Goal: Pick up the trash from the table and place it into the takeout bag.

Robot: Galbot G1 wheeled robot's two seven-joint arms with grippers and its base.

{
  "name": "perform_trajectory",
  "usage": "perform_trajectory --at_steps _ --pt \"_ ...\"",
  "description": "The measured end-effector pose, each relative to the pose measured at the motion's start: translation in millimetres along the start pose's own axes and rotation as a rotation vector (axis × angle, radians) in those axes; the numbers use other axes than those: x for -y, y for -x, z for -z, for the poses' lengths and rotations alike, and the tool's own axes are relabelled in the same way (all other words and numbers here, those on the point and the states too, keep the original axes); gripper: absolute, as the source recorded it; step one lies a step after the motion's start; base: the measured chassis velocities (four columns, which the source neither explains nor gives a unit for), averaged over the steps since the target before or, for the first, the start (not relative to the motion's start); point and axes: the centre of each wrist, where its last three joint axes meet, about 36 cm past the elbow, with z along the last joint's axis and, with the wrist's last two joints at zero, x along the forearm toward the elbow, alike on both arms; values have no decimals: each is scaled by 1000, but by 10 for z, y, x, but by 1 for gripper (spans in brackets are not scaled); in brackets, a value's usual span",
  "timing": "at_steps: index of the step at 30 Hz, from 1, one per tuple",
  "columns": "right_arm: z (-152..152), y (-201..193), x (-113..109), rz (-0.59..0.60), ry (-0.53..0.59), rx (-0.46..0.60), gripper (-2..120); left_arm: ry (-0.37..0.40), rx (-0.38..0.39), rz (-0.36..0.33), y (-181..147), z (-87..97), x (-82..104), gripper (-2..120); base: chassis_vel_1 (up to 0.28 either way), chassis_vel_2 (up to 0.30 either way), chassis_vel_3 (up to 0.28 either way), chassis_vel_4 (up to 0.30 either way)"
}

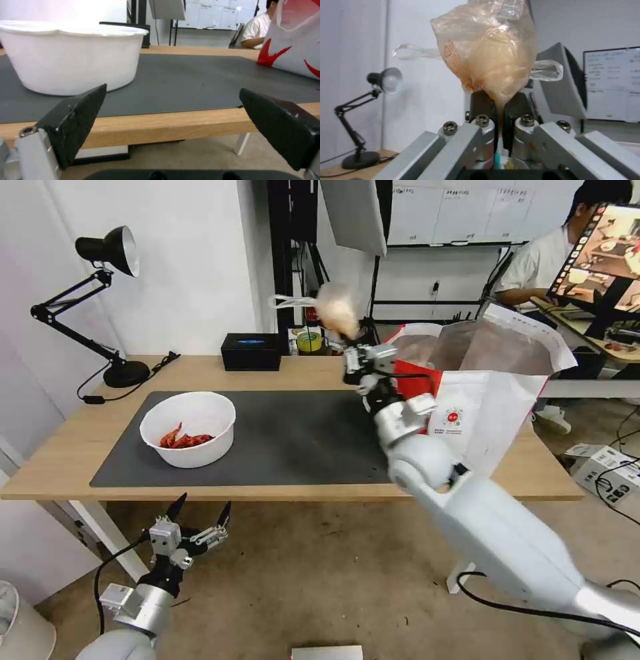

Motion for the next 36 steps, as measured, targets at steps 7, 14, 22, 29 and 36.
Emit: perform_trajectory --at_steps 7,14,22,29,36 --pt "224 -186 420 -97 -57 -25 2 -3 3 -12 29 -5 35 100 0 0 0 0" --pt "378 -360 735 -188 -121 -65 2 -6 7 -20 63 -10 57 100 0 0 0 0" --pt "471 -515 791 -250 -88 -220 17 -13 10 -35 110 -29 99 100 0 0 0 0" --pt "489 -526 846 -263 -97 -247 42 -11 8 -38 136 -46 94 100 0 0 0 0" --pt "465 -524 849 -269 -103 -258 68 -10 10 -41 157 -43 92 100 0 0 0 0"
